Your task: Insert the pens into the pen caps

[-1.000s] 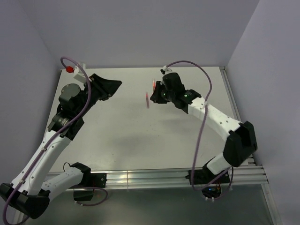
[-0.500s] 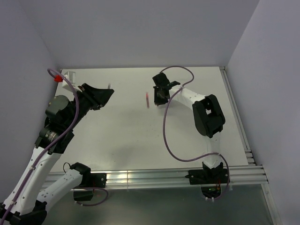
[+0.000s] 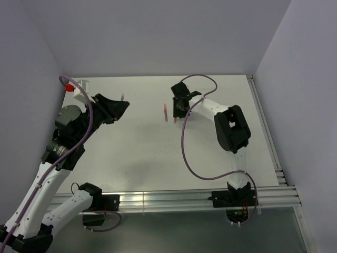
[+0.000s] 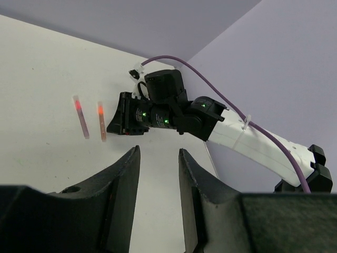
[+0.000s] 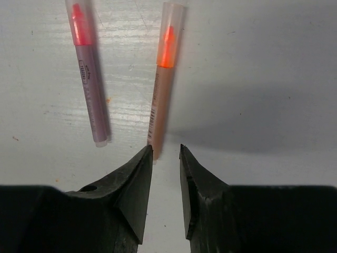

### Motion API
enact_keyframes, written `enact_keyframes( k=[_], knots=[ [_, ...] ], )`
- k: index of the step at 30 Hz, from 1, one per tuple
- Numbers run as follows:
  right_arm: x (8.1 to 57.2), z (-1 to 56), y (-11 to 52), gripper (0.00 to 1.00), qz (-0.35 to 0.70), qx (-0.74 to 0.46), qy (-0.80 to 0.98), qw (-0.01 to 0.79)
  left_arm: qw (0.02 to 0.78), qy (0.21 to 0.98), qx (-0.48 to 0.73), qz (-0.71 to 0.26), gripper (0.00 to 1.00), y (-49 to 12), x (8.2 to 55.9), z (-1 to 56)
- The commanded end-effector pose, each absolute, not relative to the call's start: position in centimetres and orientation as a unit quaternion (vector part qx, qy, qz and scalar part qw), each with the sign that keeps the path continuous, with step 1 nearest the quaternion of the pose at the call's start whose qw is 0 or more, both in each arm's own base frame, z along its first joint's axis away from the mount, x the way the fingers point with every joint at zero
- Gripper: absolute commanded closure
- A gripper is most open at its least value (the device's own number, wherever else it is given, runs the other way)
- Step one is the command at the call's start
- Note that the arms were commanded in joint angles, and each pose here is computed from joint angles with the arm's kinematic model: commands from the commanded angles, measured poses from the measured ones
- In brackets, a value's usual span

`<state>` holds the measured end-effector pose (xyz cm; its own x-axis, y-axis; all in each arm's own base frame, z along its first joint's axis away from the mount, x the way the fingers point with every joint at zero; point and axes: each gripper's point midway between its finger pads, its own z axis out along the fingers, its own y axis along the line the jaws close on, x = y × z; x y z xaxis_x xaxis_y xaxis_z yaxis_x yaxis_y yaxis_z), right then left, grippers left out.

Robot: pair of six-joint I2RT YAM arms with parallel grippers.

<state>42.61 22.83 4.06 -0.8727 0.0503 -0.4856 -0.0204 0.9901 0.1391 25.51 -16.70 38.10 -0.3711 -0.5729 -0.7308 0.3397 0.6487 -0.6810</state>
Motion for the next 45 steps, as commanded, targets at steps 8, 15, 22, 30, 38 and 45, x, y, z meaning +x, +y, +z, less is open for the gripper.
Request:
enact_keyframes(
  k=[8, 15, 22, 30, 38, 45],
  knots=[
    [43.2, 8.8, 21.6, 0.6, 0.068, 0.016, 0.95, 0.306, 0.568, 0.716, -0.068, -0.4, 0.59, -16.6, 26.0, 38.4],
    [42.2, 14.6, 20.5, 0.55, 0.096, 0.031, 0.928, 0.359, 0.57, 0.725, -0.069, -0.38, 0.59, -16.3, 26.7, 37.7],
    [39.6, 18.4, 19.5, 0.47, 0.137, 0.04, 0.905, 0.401, 0.564, 0.744, -0.07, -0.351, 0.59, -15.8, 27.4, 35.5],
    [36.8, 23.2, 18.0, 0.38, 0.18, 0.049, 0.866, 0.464, 0.557, 0.76, -0.066, -0.328, 0.59, -15.7, 28.4, 33.0],
    [34.4, 25.1, 16.7, 0.28, 0.205, 0.049, 0.84, 0.5, 0.568, 0.766, -0.055, -0.297, 0.57, -14.9, 29.0, 31.7],
    [32.7, 26.1, 16.2, 0.02, 0.234, 0.044, 0.822, 0.518, 0.56, 0.775, -0.041, -0.29, 0.55, -15.1, 29.1, 30.4]
  ],
)
